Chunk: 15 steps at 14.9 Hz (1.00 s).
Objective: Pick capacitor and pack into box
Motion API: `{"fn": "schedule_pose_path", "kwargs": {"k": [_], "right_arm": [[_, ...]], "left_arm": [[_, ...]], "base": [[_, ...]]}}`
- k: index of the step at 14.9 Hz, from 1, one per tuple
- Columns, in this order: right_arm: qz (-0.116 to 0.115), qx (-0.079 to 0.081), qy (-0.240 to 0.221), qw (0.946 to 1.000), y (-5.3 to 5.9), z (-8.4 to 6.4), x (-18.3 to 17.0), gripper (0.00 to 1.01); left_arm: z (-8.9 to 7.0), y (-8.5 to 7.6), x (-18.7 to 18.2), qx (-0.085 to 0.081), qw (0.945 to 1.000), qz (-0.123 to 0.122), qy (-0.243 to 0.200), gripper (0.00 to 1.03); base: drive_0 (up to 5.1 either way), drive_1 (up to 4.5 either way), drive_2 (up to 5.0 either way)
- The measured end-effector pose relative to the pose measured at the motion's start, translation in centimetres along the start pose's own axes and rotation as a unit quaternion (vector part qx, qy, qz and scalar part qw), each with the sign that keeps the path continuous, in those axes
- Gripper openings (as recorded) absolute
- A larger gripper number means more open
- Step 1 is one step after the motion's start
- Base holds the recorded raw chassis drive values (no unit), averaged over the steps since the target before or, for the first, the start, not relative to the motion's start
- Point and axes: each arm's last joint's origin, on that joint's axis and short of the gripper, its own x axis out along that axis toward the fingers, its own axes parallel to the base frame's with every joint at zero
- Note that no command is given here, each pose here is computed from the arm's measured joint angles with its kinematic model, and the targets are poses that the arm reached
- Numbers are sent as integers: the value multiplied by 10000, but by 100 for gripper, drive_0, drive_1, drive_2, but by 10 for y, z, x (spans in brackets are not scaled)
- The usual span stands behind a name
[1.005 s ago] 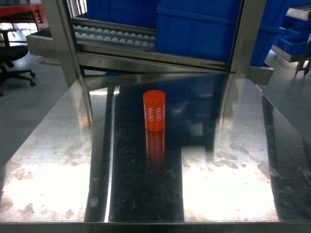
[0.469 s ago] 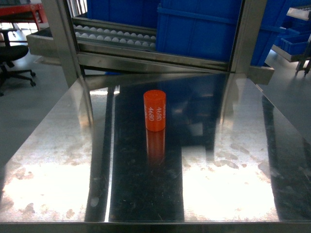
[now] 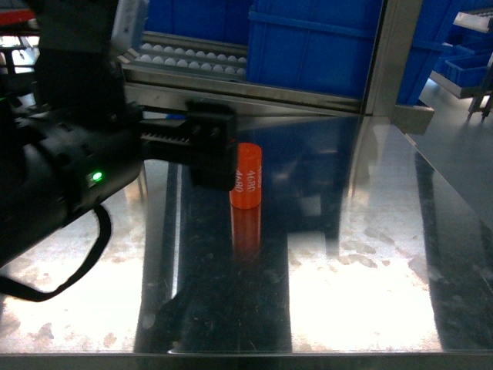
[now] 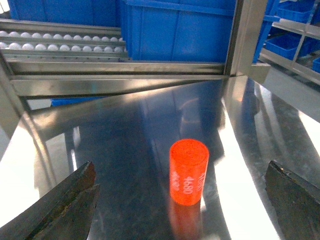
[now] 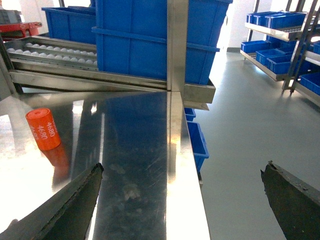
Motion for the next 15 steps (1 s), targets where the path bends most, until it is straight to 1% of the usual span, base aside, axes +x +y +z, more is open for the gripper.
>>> {"fn": "schedule_pose_path", "kwargs": {"k": [1, 3, 5, 7, 9, 11, 14, 15], "right_arm": [[0, 0, 2, 10000, 0, 0, 0, 98], [-2, 0, 2, 10000, 0, 0, 0, 98], [0, 0, 0, 10000, 0, 0, 0, 98], [0, 0, 0, 10000, 0, 0, 0, 98], [0, 0, 2, 10000, 0, 0, 0, 98], [0, 0, 0, 10000, 0, 0, 0, 98], [0, 0, 0, 10000, 0, 0, 0, 98], [0, 0, 0, 10000, 0, 0, 0, 98]], "left_arm": [[-1, -7, 9, -4, 9999, -105, 49, 98], [-11, -15, 20, 1, 9995, -182, 243, 98], [-22, -21, 34, -50, 9990, -187, 414, 98], [-26, -24, 51, -72, 9990, -31, 430, 98], [-38, -24, 65, -119, 9978, 189, 631, 98], [-50, -23, 76, -156, 9961, 263, 823, 98], [-61, -20, 92, -193, 9947, 434, 917, 98], [-66, -18, 100, -251, 9933, 443, 1042, 98]], "base": [[0, 0, 0], [0, 0, 0], [0, 0, 0], [0, 0, 0], [0, 0, 0], [0, 0, 0], [0, 0, 0], [0, 0, 0]]}}
